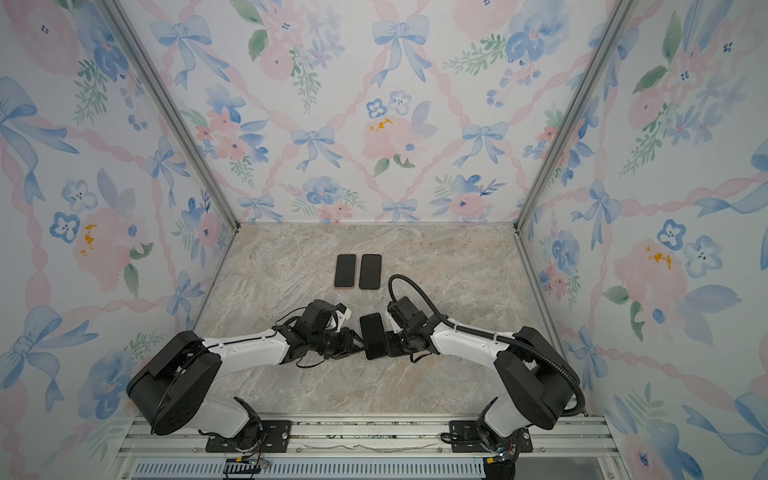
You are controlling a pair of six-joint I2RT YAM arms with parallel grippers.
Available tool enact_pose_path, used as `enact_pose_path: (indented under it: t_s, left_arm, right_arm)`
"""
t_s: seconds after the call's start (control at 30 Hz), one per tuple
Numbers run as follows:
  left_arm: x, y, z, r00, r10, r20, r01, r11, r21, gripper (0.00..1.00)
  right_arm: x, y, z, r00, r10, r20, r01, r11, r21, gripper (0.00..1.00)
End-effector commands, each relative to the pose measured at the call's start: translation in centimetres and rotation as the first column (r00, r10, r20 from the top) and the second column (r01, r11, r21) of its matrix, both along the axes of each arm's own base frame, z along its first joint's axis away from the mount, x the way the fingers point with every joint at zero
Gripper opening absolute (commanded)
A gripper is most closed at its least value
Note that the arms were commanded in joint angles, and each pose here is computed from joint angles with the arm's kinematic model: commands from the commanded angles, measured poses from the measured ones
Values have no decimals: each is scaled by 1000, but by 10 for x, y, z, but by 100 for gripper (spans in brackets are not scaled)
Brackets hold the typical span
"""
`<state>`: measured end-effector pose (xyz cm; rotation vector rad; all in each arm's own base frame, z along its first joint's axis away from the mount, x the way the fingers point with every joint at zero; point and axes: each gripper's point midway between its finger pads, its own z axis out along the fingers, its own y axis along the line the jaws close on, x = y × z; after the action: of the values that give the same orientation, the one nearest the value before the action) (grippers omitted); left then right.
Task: Put the phone into the phone case
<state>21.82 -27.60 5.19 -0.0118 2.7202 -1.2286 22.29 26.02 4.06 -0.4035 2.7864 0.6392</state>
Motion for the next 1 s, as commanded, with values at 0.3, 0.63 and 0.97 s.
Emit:
enact_pose_path:
  t_s: [0.3, 0.63, 0.97]
  left_arm:
    - [-8, -2, -21, 998, -29, -60, 29, 1000, -4, 37]
    - [-15, 1, -37, 995, -31, -97, 34, 999, 24, 35]
    - [-16, 1, -43, 994, -34, -107, 36, 999, 25, 34]
  right_arm:
    - [-8, 2, -15, 996, 9, -87, -2, 997, 83, 15]
    - [-13, 10, -22, 993, 24, -115, -11, 994, 110, 10]
    - [-19, 19, -27, 991, 43, -128, -27, 992, 121, 9]
